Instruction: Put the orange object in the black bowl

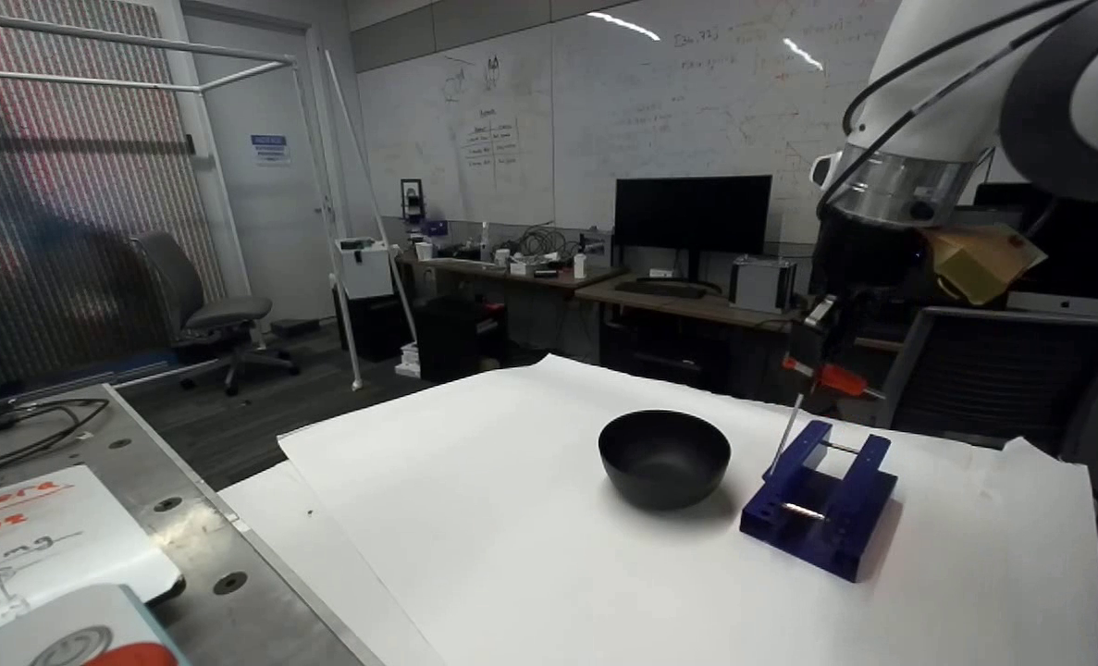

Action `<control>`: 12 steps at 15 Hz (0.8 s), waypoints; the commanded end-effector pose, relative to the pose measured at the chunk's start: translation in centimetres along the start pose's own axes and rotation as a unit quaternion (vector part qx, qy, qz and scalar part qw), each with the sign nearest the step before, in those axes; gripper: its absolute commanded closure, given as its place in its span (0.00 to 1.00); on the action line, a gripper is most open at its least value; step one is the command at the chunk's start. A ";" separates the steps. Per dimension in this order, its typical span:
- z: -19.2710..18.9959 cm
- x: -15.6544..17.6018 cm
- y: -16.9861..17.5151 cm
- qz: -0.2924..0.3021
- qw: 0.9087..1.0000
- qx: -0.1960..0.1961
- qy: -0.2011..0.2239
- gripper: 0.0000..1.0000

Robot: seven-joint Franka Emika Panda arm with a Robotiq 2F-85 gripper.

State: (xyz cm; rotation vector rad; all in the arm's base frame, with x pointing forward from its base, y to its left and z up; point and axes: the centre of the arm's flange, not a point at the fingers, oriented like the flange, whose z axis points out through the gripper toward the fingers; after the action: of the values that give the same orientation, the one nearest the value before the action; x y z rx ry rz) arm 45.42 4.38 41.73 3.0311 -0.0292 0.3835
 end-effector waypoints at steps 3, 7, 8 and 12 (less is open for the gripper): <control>-3.5 -0.5 2.6 0.067 0.992 0.063 0.086 0.88; 1.5 0.9 3.5 0.138 0.975 0.119 0.123 0.88; 2.8 1.0 3.2 0.152 0.970 0.131 0.139 0.89; 6.7 2.2 1.6 0.184 0.953 0.150 0.186 0.89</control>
State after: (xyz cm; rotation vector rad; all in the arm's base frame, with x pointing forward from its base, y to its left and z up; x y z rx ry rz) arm 46.66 1.63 38.62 3.1656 -0.5463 0.9511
